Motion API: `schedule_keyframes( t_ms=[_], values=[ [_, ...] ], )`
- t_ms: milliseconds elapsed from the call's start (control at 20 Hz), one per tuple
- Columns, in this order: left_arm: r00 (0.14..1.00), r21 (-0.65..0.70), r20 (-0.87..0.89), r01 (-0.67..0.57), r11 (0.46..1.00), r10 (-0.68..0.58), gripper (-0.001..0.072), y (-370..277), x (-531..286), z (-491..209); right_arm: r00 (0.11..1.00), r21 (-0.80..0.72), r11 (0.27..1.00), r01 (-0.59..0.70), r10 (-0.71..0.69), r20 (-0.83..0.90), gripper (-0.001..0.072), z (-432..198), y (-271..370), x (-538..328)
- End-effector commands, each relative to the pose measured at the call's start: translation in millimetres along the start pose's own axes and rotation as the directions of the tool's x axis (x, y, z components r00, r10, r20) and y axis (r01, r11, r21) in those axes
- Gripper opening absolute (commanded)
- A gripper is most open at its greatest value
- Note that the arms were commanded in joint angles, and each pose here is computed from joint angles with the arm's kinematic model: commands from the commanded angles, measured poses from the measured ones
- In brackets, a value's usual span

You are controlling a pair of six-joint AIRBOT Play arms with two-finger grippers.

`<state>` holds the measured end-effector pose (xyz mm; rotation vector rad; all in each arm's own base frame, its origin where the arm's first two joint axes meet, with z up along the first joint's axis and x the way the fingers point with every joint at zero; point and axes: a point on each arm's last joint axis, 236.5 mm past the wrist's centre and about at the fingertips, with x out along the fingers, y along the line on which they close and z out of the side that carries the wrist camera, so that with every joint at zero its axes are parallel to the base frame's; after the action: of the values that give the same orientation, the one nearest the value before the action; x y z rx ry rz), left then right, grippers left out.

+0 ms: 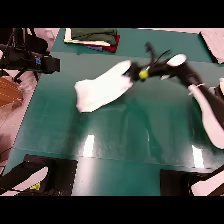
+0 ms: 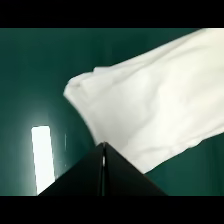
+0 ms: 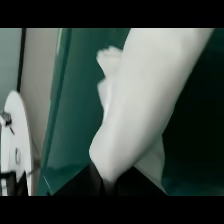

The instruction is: Fold the shirts.

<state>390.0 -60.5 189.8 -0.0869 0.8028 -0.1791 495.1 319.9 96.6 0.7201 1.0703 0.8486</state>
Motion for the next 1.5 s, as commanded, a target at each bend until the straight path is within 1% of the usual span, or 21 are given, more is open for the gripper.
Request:
schedule_keyframes(
  t_ms=[0,100,200,250,350,450,550,600,650,700,750,850,900,1000,1100,1150,1250,1300,1350,1400,1450],
  values=[
    [1.0,-0.001,-0.002,0.0,1.0,0.0,0.0027,0.0,-0.3,-0.6,0.953,0.017,0.999,-0.029,0.023,0.303,0.0017,102.3,29.5,-119.3],
    [1.0,-0.001,-0.001,0.002,1.0,-0.002,0.0026,-0.3,-0.3,-0.4,0.883,0.063,0.997,-0.046,0.011,0.468,0.0017,149.3,28.8,-205.8],
    [1.0,-0.002,-0.001,0.003,1.0,-0.003,0.0027,-0.6,-0.3,-0.2,0.771,0.154,0.985,-0.074,-0.041,0.635,0.0017,178.9,9.5,-297.3],
    [1.0,-0.002,0.0,0.003,1.0,-0.003,0.0027,-0.6,-0.3,0.0,0.698,0.215,0.971,-0.102,-0.084,0.711,0.0017,185.2,-6.8,-344.1],
    [1.0,-0.002,0.01,0.003,1.0,-0.003,0.0027,-0.6,-0.3,2.2,0.598,0.333,0.931,-0.148,-0.184,0.78,0.0017,175.4,-40.8,-416.2],
    [1.0,-0.001,0.02,0.003,1.0,-0.003,0.0027,-0.6,-0.4,4.7,0.55,0.461,0.873,-0.16,-0.308,0.776,0.0016,144.1,-69.1,-471.9],
    [0.999,-0.001,0.044,0.002,1.0,-0.002,0.0027,-0.5,-0.7,10.5,0.519,0.581,0.806,-0.115,-0.45,0.727,0.0016,101.4,-89.8,-513.0],
    [0.998,-0.001,0.062,0.002,1.0,-0.002,0.0027,-0.5,-0.9,14.7,0.506,0.659,0.748,-0.079,-0.539,0.673,0.0016,72.5,-101.9,-529.6],
    [0.997,-0.001,0.076,0.002,1.0,-0.002,0.0027,-0.5,-1.2,18.0,0.478,0.731,0.681,-0.049,-0.626,0.616,0.0016,42.6,-112.5,-547.3],
    [0.996,-0.002,0.085,0.003,1.0,-0.003,0.0027,-0.7,-1.4,20.2,0.442,0.776,0.63,-0.023,-0.69,0.573,0.0016,18.0,-118.4,-564.0],
    [0.996,-0.003,0.089,0.006,1.0,-0.005,0.0027,-1.3,-1.5,21.1,0.402,0.81,0.587,-0.008,-0.74,0.54,0.0016,-5.5,-121.9,-581.1],
    [0.996,-0.003,0.09,0.006,1.0,-0.006,0.0027,-1.3,-1.5,21.3,0.367,0.867,0.498,-0.007,-0.805,0.465,0.0016,-50.0,-131.6,-600.4],
    [0.996,-0.003,0.09,0.006,1.0,-0.006,0.0027,-1.3,-1.5,21.3,0.372,0.892,0.451,0.002,-0.829,0.418,0.0017,-70.8,-138.0,-602.4],
    [0.996,-0.003,0.089,0.006,1.0,-0.006,0.0027,-1.4,-1.6,21.0,0.362,0.943,0.333,0.018,-0.881,0.305,0.0017,-115.0,-156.4,-606.8],
    [0.997,-0.001,0.083,0.011,1.0,-0.011,0.0027,-2.6,-1.3,19.5,0.377,0.971,0.23,0.069,-0.907,0.188,0.0017,-152.4,-177.7,-600.2],
    [0.997,0.005,0.078,0.013,1.0,-0.013,0.0027,-3.1,-1.3,18.5,0.403,0.973,0.206,0.106,-0.903,0.148,0.0017,-164.1,-187.7,-590.6],
    [0.997,0.004,0.073,0.014,1.0,-0.015,0.0027,-3.5,-1.2,17.2,0.471,0.969,0.188,0.162,-0.878,0.091,0.0019,-179.6,-204.6,-566.9],
    [0.997,0.003,0.071,0.017,1.0,-0.017,0.0027,-4.0,-1.1,16.7,0.497,0.968,0.182,0.175,-0.865,0.073,0.0061,-184.9,-212.1,-555.9],
    [0.997,0.0,0.068,0.022,1.0,-0.022,0.0027,-5.3,-1.1,16.0,0.517,0.966,0.177,0.187,-0.854,0.057,0.0222,-189.6,-218.2,-547.5],
    [0.998,0.0,0.063,0.024,1.0,-0.024,0.0027,-5.7,-1.1,14.9,0.532,0.962,0.179,0.205,-0.845,0.044,0.0365,-194.1,-221.7,-541.7],
    [0.998,-0.001,0.054,0.025,1.0,-0.025,0.0027,-5.8,-0.9,12.9,0.538,0.96,0.181,0.215,-0.842,0.038,0.0431,-196.8,-222.4,-540.7]
  ],
)
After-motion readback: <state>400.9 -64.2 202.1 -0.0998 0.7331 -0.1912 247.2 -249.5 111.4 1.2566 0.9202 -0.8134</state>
